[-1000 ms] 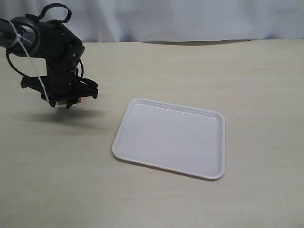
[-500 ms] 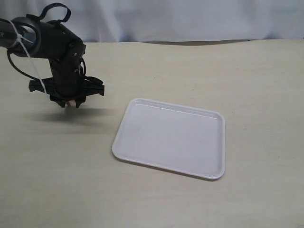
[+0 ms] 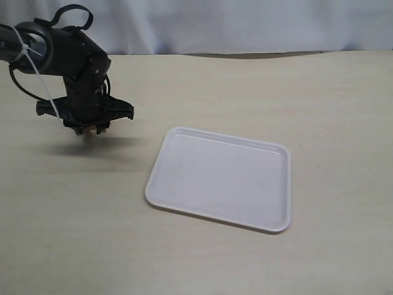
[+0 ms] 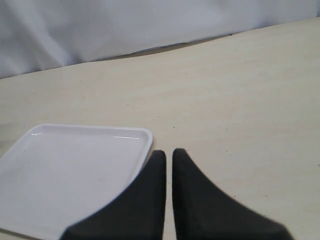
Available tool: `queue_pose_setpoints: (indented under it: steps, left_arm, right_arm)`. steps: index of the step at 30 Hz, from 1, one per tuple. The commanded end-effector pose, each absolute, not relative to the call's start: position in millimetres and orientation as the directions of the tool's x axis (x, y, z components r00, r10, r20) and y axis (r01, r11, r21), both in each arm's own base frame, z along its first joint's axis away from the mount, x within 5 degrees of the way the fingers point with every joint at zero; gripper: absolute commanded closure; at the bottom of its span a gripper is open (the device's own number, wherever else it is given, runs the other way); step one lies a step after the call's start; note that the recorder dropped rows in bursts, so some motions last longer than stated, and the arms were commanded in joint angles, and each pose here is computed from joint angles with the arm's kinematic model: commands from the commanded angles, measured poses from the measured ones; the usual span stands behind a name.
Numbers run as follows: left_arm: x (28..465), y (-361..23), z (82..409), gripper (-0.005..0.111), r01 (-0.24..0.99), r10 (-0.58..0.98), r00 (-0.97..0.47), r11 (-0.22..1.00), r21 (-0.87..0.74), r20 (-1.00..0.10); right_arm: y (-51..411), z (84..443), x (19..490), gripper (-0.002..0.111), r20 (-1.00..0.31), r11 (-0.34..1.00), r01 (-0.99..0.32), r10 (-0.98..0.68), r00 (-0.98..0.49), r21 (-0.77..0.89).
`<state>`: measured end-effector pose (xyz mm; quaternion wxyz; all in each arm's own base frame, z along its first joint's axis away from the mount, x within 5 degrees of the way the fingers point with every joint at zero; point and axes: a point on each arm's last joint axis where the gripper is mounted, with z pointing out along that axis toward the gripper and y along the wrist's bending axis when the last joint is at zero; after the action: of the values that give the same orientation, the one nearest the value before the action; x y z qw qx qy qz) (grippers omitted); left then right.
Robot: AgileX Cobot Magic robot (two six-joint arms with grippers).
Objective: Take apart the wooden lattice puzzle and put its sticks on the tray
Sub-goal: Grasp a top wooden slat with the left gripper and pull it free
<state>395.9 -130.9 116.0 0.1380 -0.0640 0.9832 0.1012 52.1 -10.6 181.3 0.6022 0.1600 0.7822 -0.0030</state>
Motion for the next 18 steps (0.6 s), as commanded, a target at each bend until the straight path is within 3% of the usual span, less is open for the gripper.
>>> queue_pose_setpoints:
  steps: [1,18]
  left_arm:
    - [398.4,-129.4,117.7,0.071,-0.143,-0.077,-0.947,0.971,0.194,-0.312]
    - [395.1,-126.1,113.2,0.071,-0.130,-0.059,-0.961,0.960,0.250,-0.271]
  right_arm:
    - [-11.0,180.4,51.8,0.104,-0.946,0.950,0.257,0.235,-0.224,0.175]
    - [-11.0,180.4,51.8,0.104,-0.946,0.950,0.257,0.235,-0.224,0.175]
